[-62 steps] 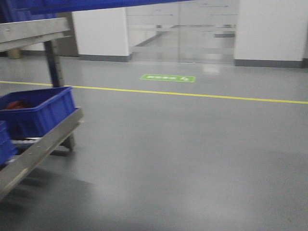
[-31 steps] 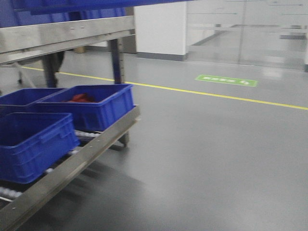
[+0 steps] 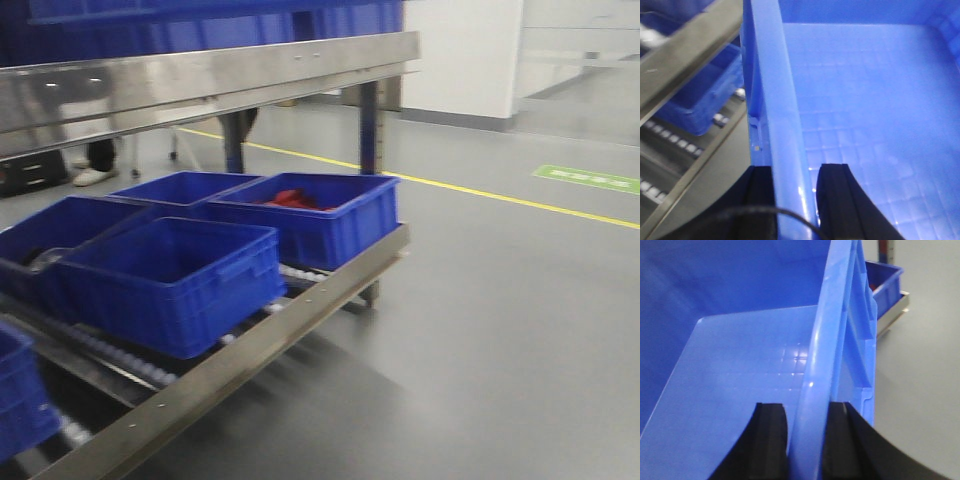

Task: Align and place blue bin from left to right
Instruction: 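Drive the base to the other shelf rack carrying the bin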

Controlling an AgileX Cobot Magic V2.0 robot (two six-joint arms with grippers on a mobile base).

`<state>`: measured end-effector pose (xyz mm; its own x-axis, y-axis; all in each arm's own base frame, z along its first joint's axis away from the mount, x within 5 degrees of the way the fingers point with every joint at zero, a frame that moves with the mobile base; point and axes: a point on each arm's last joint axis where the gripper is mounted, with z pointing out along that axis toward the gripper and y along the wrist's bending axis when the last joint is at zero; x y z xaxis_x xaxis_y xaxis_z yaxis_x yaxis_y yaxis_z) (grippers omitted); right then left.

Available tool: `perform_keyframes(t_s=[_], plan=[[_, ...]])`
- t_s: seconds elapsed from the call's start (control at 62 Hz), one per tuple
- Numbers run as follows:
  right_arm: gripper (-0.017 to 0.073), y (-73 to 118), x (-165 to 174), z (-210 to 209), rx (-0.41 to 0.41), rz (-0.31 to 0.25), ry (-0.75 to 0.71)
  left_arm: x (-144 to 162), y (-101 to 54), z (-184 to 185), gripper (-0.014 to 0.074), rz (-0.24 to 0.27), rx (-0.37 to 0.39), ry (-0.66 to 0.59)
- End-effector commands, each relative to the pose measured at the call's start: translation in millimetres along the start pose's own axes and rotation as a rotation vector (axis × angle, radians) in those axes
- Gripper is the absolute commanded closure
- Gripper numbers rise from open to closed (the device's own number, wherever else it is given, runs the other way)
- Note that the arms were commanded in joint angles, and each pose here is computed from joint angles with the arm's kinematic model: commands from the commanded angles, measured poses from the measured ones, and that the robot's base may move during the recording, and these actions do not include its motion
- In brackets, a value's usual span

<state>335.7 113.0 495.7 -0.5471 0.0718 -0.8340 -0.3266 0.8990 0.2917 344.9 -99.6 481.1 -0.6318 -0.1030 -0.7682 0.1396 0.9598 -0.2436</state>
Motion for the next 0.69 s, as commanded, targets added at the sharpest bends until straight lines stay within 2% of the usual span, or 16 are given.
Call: perform_keyframes(t_s=[0.0, 0.677], plan=[[0.0638, 16.5, -8.0, -9.0, -0.098, 0.002, -0.086, -13.5, -23.3, -19.6, 0.058, -0.047, 0.184, -0.155], [0.0638, 16.5, -8.0, -9.0, -0.098, 0.002, -0.086, -13.5, -23.3, -19.6, 0.058, -0.047, 0.184, -0.155]])
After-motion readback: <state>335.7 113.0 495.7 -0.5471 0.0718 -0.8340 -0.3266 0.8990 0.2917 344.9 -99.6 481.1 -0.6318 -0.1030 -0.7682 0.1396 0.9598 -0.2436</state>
